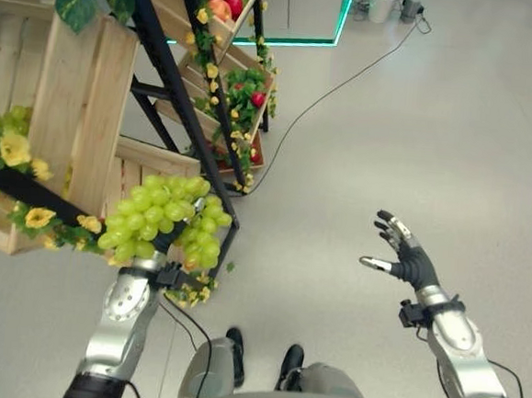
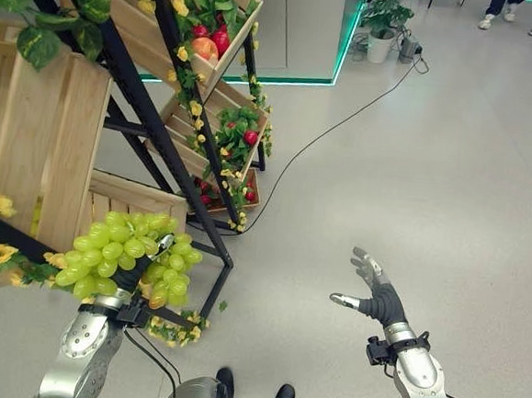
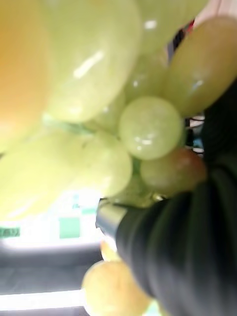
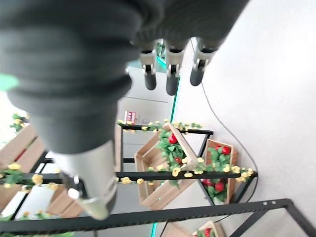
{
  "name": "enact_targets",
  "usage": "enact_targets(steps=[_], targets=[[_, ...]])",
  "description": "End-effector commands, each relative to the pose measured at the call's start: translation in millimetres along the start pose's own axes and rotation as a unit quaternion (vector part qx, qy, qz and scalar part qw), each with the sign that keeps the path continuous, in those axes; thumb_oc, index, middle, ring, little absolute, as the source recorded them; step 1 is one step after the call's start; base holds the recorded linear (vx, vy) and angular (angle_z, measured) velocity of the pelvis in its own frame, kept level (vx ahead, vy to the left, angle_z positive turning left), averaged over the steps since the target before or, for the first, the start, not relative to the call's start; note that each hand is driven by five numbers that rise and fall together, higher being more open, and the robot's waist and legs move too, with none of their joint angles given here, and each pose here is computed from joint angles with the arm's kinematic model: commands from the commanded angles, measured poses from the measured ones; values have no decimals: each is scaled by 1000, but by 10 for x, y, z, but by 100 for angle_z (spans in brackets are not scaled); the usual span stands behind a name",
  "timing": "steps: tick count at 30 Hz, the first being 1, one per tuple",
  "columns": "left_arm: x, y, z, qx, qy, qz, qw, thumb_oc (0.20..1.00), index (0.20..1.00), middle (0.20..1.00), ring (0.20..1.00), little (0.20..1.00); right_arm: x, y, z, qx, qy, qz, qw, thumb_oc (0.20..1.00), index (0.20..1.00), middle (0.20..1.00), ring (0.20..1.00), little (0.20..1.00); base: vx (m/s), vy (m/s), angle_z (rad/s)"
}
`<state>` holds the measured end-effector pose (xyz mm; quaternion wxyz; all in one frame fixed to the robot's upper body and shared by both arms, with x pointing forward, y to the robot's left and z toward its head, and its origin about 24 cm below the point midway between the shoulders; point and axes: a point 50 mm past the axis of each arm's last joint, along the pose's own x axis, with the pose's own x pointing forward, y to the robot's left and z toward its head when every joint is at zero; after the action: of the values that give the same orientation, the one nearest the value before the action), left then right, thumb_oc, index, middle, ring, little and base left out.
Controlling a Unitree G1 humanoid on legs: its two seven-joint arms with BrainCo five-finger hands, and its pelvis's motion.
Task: Pick up the fruits from the basket on one side to the basket on the other side
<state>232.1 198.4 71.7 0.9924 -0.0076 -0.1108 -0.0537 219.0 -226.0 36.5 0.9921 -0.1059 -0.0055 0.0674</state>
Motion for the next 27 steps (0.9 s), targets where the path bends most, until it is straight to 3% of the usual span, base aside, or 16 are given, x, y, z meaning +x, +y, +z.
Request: enact_targets(steps=[1, 6, 18, 27], targets=[[129, 10, 407, 5, -103, -28, 994, 200, 200, 200, 200, 200, 42, -38, 175, 20, -54, -10, 998, 1000, 1000, 1000, 1000, 1000, -55, 150, -11], [171, -104, 466, 14, -110, -79, 991, 200, 200, 200, 200, 200, -11, -100, 124, 22, -46, -38, 998, 1000, 1000, 1000, 1000, 1000, -153, 215, 10], [126, 15, 409, 36, -84, -70, 993, 200, 200, 200, 200, 200, 112, -99, 105, 5, -39, -54, 998, 1000, 1000, 1000, 1000, 1000, -157, 216, 5], [59, 117, 339, 47, -61, -45, 996, 200, 200, 200, 200, 200, 199, -3, 51, 8, -24, -28, 999, 1000, 1000, 1000, 1000, 1000, -216, 63, -25]])
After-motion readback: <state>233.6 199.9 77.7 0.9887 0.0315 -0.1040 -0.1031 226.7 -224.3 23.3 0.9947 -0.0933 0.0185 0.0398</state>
